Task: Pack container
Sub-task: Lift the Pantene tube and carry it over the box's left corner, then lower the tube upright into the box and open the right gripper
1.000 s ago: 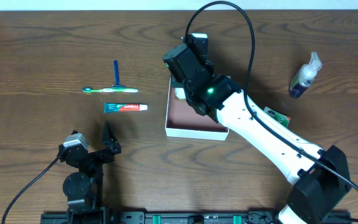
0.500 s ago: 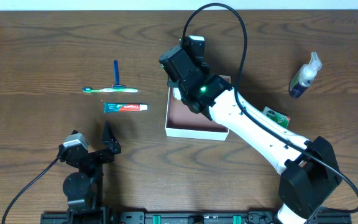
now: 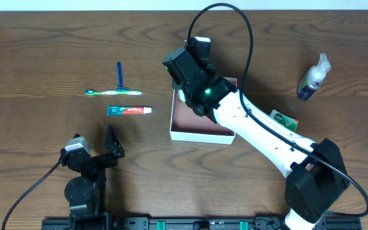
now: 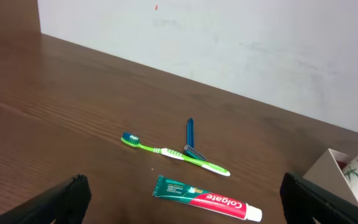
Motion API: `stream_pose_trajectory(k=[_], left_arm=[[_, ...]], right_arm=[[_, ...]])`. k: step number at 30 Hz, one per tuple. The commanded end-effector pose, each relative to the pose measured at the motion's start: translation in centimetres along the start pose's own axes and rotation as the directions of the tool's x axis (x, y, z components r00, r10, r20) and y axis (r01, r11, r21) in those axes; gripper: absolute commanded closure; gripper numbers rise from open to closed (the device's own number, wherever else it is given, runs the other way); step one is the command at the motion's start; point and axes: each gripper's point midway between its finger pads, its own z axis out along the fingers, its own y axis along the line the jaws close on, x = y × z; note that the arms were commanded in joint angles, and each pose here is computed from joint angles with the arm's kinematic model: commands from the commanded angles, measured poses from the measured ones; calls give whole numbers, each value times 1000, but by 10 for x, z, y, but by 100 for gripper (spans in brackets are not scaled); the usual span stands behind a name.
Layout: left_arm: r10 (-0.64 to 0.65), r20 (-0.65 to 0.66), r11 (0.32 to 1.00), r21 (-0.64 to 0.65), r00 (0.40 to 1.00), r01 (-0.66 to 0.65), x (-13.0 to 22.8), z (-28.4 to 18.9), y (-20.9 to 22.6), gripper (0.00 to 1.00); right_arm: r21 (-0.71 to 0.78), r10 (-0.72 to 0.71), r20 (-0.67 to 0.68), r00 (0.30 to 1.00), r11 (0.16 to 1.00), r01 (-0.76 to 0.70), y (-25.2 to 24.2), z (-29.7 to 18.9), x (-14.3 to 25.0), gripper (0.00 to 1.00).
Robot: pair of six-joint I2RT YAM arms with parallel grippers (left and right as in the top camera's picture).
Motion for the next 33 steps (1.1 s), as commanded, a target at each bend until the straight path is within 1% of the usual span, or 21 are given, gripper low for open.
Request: stream_pose_trajectory(k=[1, 9, 15, 16, 19, 21, 26, 28, 30, 33], left_arm=[[12, -47, 1000, -23, 999, -13, 16, 1, 7, 2], [12, -47, 1000, -23, 999, -13, 16, 1, 7, 2], [12, -47, 1000, -23, 999, -13, 16, 1, 7, 2], [12, -47, 1000, -23, 999, -13, 16, 1, 7, 2], [12, -47, 1000, -23, 999, -13, 16, 1, 7, 2], [12, -47, 1000, -23, 999, -13, 16, 1, 7, 2], [12, -47, 1000, -23, 999, -13, 16, 1, 7, 2], [12, -47, 1000, -23, 999, -13, 16, 1, 7, 2], [12, -47, 1000, -23, 999, -13, 16, 1, 7, 2], [12, -47, 1000, -23, 999, -13, 16, 1, 7, 2]], right_arm=[[16, 15, 36, 999, 1000, -16, 3, 0, -5, 98], [29, 4, 22, 1000, 1000, -5, 3, 10, 3, 99], [21, 11, 31, 999, 1000, -12, 5, 11, 2, 98], [18, 13, 34, 999, 1000, -14, 6, 11, 1, 93], [12, 18, 40, 999, 1000, -18, 7, 11, -1, 67], [12, 18, 40, 999, 1000, -18, 7, 11, -1, 60], [11, 14, 39, 999, 1000, -15, 8, 11, -1, 55], [-8, -21, 37, 999, 1000, 21, 12, 11, -1, 53], [-18, -47, 44, 998, 999, 48, 14, 11, -3, 48], [-36, -80, 70, 994, 996, 83, 19, 7, -11, 37]])
